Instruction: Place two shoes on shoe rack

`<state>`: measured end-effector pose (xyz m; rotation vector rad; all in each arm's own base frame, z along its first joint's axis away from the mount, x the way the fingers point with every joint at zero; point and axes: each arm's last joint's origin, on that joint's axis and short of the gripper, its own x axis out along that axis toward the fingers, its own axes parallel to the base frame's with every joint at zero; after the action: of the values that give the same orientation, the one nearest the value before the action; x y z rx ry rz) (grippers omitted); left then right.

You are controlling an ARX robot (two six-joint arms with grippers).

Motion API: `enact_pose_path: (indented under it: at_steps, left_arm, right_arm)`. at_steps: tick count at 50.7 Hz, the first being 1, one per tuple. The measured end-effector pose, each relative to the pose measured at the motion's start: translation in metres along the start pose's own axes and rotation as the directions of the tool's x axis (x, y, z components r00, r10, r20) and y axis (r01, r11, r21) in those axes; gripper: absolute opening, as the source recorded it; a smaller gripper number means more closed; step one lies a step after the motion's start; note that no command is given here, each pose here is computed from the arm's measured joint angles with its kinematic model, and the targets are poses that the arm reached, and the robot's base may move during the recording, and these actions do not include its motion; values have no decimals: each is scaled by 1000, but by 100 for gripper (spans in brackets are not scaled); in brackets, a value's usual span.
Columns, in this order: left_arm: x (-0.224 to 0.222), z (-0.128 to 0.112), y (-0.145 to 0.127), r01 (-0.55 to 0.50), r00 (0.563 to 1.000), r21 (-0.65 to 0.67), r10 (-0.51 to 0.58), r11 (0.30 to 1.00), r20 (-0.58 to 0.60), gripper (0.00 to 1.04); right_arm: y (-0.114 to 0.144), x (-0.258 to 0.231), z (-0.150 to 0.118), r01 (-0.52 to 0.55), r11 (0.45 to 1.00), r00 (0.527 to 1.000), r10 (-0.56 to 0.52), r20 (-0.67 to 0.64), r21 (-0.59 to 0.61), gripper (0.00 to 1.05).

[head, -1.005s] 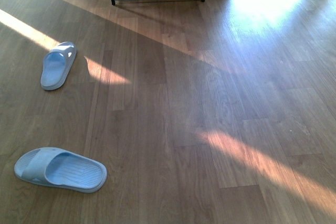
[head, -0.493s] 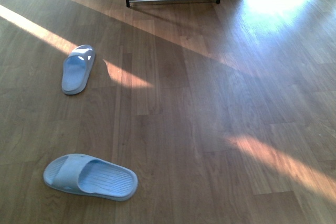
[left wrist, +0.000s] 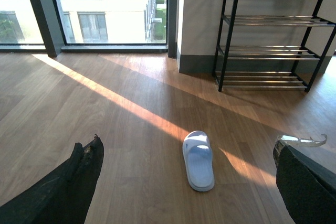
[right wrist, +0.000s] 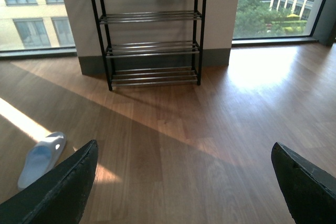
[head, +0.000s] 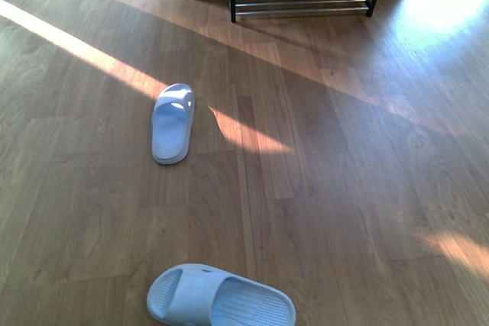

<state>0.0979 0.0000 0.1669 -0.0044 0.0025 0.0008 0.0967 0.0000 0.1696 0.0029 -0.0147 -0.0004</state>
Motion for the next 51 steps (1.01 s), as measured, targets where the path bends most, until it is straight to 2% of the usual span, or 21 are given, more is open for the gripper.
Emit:
enact_pose_path:
  at_steps: [21, 22, 25, 28, 33, 38, 43, 48, 51]
  left_arm:
    - [0, 0, 0, 0, 1000, 0, 0, 1000, 0, 95]
    - [0, 0, 0, 0, 1000, 0, 0, 1000, 0, 95]
    - [0, 0, 0, 1, 1000, 0, -1, 1000, 0, 95]
    - [0, 0, 0, 2, 1000, 0, -2, 1000, 0, 95]
    - [0, 0, 0, 1, 1000, 0, -1, 1000, 0, 95]
    - [0, 0, 0, 1, 1000, 0, -1, 1000, 0, 95]
    - [0, 0, 0, 1, 1000, 0, -1, 1000, 0, 95]
    - [0, 0, 0, 1, 1000, 0, -1, 1000, 0, 95]
    - [0, 0, 0, 1, 1000, 0, -1, 1000, 0, 95]
  right_arm:
    - [0, 0, 0, 0, 1000, 1000, 0, -2, 0, 96]
    - [0, 0, 0, -5, 1000, 1000, 5, -2, -2, 96]
    - [0, 2, 0, -119, 993, 993, 119, -12, -22, 96]
    - [5, 8, -1, -290, 957, 954, 287, -84, -23, 96]
    - [22, 26, 1, -387, 922, 907, 380, -184, -6, 96]
    - [55, 55, -1, -515, 857, 829, 493, -263, -16, 96]
    - [76, 76, -12, -600, 800, 760, 562, -328, -20, 96]
    - [103, 109, -45, -700, 712, 650, 609, -454, -48, 96]
    - [113, 119, -61, -734, 675, 612, 613, -500, -71, 96]
